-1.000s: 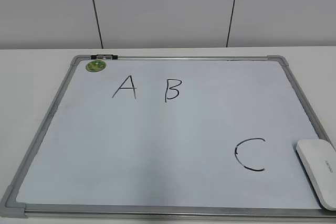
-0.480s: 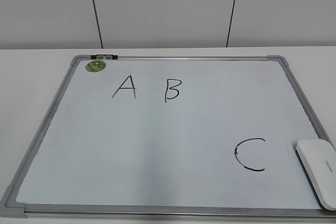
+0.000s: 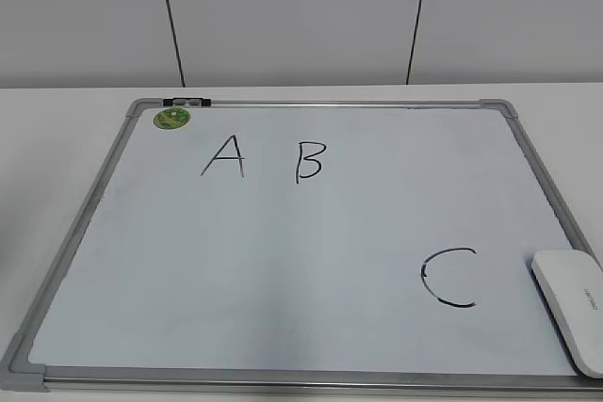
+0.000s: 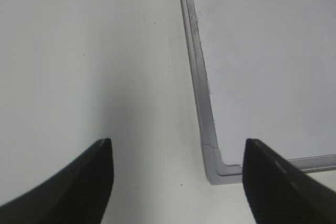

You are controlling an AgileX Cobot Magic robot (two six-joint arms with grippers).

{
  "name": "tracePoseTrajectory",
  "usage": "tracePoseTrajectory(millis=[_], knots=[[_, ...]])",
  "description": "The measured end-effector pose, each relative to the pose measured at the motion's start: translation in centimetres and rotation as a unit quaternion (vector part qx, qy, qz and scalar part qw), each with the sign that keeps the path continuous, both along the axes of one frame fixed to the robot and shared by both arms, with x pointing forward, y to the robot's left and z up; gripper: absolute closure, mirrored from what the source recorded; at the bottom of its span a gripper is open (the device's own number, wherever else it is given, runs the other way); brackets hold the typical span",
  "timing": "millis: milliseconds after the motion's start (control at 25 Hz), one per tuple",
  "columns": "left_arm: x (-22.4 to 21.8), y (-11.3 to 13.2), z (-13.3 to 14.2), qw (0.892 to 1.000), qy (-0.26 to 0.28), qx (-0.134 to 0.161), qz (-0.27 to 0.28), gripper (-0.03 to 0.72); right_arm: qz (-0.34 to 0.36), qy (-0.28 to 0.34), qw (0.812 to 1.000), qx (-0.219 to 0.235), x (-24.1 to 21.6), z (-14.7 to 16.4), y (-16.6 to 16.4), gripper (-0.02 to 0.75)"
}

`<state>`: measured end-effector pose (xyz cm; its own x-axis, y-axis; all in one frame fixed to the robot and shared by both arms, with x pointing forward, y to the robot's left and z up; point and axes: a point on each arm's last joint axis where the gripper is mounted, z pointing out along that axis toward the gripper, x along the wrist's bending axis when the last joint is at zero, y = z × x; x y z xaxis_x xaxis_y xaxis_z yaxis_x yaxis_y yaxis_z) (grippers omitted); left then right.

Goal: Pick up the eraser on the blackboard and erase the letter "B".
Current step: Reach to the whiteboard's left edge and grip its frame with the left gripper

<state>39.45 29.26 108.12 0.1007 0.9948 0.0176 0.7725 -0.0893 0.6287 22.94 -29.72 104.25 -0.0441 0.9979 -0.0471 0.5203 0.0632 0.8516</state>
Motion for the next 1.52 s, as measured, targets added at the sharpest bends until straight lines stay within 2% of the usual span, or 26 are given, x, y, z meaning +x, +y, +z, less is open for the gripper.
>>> tracePoseTrajectory(millis=[240,480,800,1120,1520], knots=[[7.3,-0.4,-1.6,0.996,0.084,-0.006,0.001,0.128,0.000,0.000,1.000,0.000,0.0,0.0,0.0,0.166],[13.5,-1.4,-4.6,0.988,0.149,-0.043,-0.002,0.128,0.000,0.000,1.000,0.000,0.0,0.0,0.0,0.166],[19.1,-1.7,-9.0,0.977,0.208,-0.040,-0.010,0.137,0.000,0.000,1.000,0.000,0.0,0.0,0.0,0.166],[22.9,-2.0,-11.7,0.973,0.227,-0.039,-0.024,0.213,0.000,0.000,1.000,0.000,0.0,0.0,0.0,0.166],[25.6,-1.9,-14.7,0.966,0.250,-0.054,-0.037,0.224,0.000,0.000,1.000,0.000,0.0,0.0,0.0,0.166]])
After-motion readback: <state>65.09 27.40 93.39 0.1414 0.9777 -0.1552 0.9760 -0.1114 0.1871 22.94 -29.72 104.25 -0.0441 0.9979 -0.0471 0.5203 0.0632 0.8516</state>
